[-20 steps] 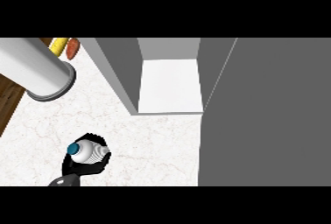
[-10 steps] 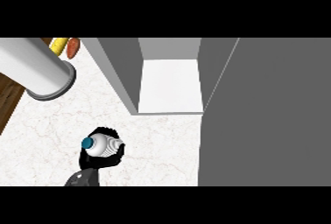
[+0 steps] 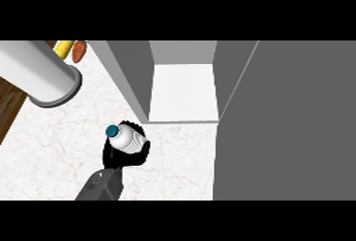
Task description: Pick up the bottled water, place it into the cabinet and close the cabinet
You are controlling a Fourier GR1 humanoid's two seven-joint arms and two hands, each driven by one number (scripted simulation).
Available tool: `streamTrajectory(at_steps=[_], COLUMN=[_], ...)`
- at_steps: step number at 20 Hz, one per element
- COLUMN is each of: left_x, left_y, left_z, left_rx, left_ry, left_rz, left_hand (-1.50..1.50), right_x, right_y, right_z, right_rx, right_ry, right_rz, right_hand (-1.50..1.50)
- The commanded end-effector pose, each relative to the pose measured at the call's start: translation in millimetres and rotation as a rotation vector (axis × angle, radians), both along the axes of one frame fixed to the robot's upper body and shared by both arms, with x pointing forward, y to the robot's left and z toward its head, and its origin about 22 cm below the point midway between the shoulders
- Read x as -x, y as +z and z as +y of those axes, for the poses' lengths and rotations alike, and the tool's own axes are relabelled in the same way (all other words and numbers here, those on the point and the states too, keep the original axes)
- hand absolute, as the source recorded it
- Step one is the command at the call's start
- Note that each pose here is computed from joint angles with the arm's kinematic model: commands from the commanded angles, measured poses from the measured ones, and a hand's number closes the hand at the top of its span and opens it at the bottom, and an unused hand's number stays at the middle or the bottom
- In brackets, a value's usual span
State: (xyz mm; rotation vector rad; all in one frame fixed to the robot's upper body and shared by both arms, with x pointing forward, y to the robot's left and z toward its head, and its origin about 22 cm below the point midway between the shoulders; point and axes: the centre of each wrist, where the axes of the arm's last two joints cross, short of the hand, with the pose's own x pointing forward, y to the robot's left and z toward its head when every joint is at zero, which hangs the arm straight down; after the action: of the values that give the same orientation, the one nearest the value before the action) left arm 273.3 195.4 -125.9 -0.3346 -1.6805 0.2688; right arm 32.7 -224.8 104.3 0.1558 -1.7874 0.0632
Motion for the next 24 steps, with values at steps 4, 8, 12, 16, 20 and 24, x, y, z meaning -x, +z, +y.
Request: streamTrajectory(at_steps=[4,8,12,16,20,24], left_x=[-27.2,-51.2,-47.0,-75.3,-103.0,-118.9], left_y=[61.6,86.7,118.6,132.5,165.5,159.7], left_z=[-51.2,-72.1,-112.1,-120.7,-135.8,-127.0], left_rx=[-0.089,-0.154,-0.164,-0.278,-0.322,-0.336], left_ry=[-0.024,-0.003,-0.020,0.022,0.059,0.124], left_rz=[-0.064,-0.062,-0.064,-0.081,-0.012,0.015], left_hand=[1.50,1.50,1.50,1.50,1.50,1.50], right_x=[-6.8,-0.5,3.9,-0.9,-0.7,-4.0], right_y=[13.4,18.2,14.8,11.7,4.8,11.3], right_z=[-5.0,-4.2,-9.8,-7.7,-11.9,-21.0], right_rx=[-0.019,-0.026,-0.017,-0.025,-0.009,-0.011], right_ry=[-0.006,-0.003,-0.010,-0.020,0.017,0.026], right_rz=[-0.028,-0.038,-0.032,-0.055,-0.048,-0.063], right_hand=[-1.50,-1.50,-1.50,-1.50,-1.50,-1.50])
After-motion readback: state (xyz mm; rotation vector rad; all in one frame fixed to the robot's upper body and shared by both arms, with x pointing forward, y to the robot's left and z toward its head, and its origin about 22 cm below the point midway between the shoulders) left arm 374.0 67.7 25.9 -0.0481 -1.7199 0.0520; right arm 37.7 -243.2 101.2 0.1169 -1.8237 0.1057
